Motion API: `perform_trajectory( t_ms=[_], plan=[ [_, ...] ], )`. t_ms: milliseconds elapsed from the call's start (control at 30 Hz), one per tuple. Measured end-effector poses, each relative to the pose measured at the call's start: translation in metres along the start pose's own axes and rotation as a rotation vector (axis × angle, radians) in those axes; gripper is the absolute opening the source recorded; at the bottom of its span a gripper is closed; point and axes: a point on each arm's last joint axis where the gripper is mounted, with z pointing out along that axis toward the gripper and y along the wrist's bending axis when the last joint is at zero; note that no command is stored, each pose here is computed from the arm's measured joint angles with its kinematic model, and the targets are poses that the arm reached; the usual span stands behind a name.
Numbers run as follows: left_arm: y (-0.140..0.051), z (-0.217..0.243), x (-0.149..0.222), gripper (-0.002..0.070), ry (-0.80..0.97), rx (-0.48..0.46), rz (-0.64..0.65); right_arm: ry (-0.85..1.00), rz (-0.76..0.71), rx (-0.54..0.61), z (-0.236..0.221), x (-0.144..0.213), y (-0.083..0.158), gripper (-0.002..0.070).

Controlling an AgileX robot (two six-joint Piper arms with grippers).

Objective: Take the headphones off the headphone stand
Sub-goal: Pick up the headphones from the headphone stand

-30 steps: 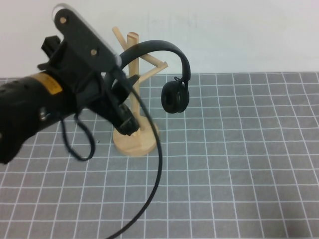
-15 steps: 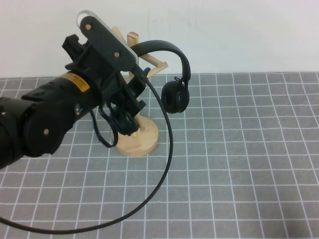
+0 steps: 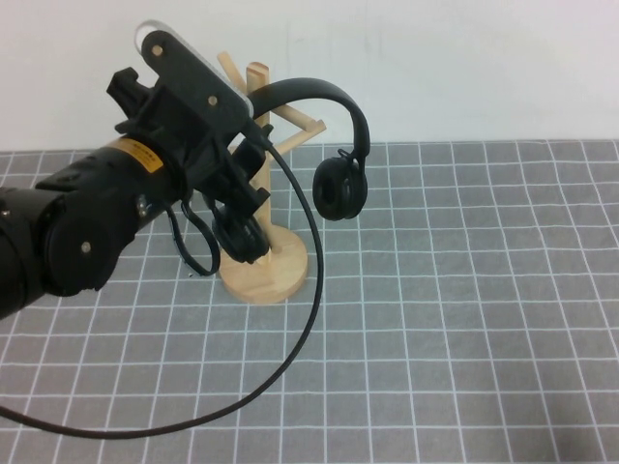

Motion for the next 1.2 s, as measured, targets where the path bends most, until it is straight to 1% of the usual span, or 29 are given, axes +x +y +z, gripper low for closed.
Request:
perform_trajectory(
  t_ms=[267,333,500,833,933,1067,1200],
  plan=[
    [-0.005,0.009,0.008,0.0382,0.027,0.016,0.006,0.0,0.0,0.0,0.0,0.0,0.0,-0.0008],
    [-0.006,0.009,0.008,0.0339,0.027,0.016,0.006,0.0,0.0,0.0,0.0,0.0,0.0,-0.0008],
    [-0.005,0.009,0.008,0.0172,0.02,0.009,0.006,0.0,0.0,0.0,0.0,0.0,0.0,-0.0008],
    [-0.004,0.008,0.006,0.016,0.01,0.001,0.008,0.0,0.0,0.0,0.0,0.0,0.0,-0.0008],
    [0.002,-0.001,-0.003,0.016,-0.02,-0.018,0.006,0.0,0.0,0.0,0.0,0.0,0.0,-0.0008],
    [0.016,-0.027,-0.023,0.0157,-0.096,-0.063,-0.015,0.0,0.0,0.0,0.0,0.0,0.0,-0.0008],
    [0.025,-0.055,-0.037,0.0154,-0.13,-0.068,-0.076,0.0,0.0,0.0,0.0,0.0,0.0,-0.0008]
  ],
)
